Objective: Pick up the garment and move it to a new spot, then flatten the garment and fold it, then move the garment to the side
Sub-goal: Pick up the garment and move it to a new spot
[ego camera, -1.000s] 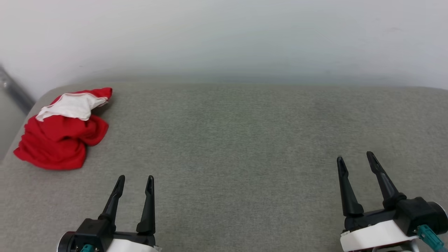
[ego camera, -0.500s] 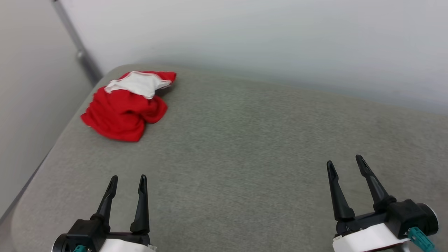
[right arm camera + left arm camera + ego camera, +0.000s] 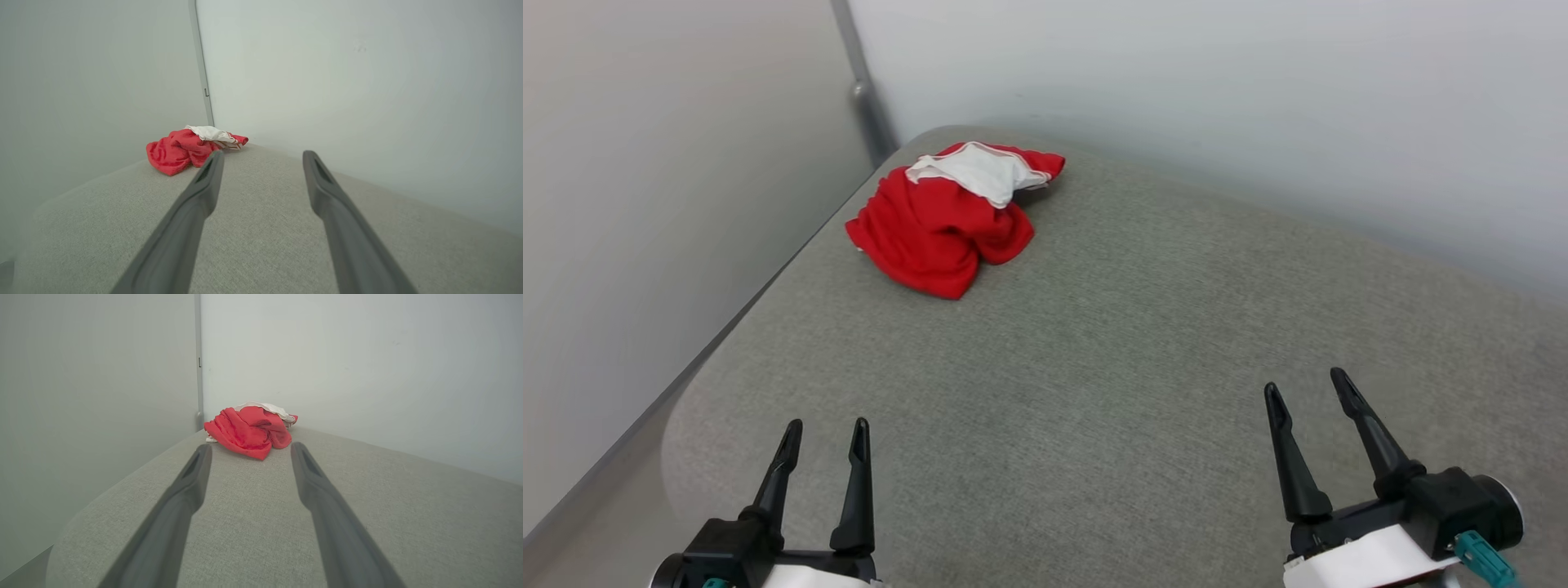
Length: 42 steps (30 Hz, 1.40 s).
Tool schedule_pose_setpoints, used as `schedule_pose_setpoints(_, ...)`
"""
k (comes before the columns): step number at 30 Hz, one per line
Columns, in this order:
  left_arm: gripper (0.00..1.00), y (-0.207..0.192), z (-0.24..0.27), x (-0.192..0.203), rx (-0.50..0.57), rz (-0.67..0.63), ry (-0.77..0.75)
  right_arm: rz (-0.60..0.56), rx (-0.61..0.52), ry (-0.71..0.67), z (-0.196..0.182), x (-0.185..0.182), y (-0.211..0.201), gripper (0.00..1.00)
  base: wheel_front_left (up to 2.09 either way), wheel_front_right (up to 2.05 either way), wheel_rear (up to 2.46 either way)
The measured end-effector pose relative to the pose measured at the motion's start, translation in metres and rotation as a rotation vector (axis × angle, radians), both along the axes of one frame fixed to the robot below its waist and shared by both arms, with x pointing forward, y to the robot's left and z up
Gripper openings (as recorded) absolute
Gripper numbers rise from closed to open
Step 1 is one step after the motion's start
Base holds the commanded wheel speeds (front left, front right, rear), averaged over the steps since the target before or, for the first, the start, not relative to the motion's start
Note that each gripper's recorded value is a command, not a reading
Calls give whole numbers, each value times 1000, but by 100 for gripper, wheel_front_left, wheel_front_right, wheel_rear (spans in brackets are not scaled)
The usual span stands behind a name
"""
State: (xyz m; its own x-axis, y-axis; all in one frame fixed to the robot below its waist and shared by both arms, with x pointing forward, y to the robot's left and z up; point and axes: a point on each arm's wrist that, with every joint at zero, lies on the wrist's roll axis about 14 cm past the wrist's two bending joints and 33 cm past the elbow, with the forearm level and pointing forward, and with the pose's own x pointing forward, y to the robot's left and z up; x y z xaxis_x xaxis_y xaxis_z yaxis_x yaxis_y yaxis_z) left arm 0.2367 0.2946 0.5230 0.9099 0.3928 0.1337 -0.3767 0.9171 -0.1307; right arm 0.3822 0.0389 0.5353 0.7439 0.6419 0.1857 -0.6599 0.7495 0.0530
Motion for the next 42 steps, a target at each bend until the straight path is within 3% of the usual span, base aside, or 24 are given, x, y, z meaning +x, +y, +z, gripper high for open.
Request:
schedule_pose_setpoints(8,100,8,0,-15,0,44,-2,54,-2,20,-5,-6,17,100,0,0,0)
schedule_pose_setpoints(23,100,11,-5,-12,-30,50,8,44,1,26,-8,1,15,100,0,0,0)
schedule_pose_setpoints(34,100,14,-22,34,-71,11,72,7,-13,21,-22,23,7,100,0,0,0)
schedule_pose_setpoints(42,100,37,-25,114,53,-134,188,-62,-29,0,-33,49,-14,100,0,0,0)
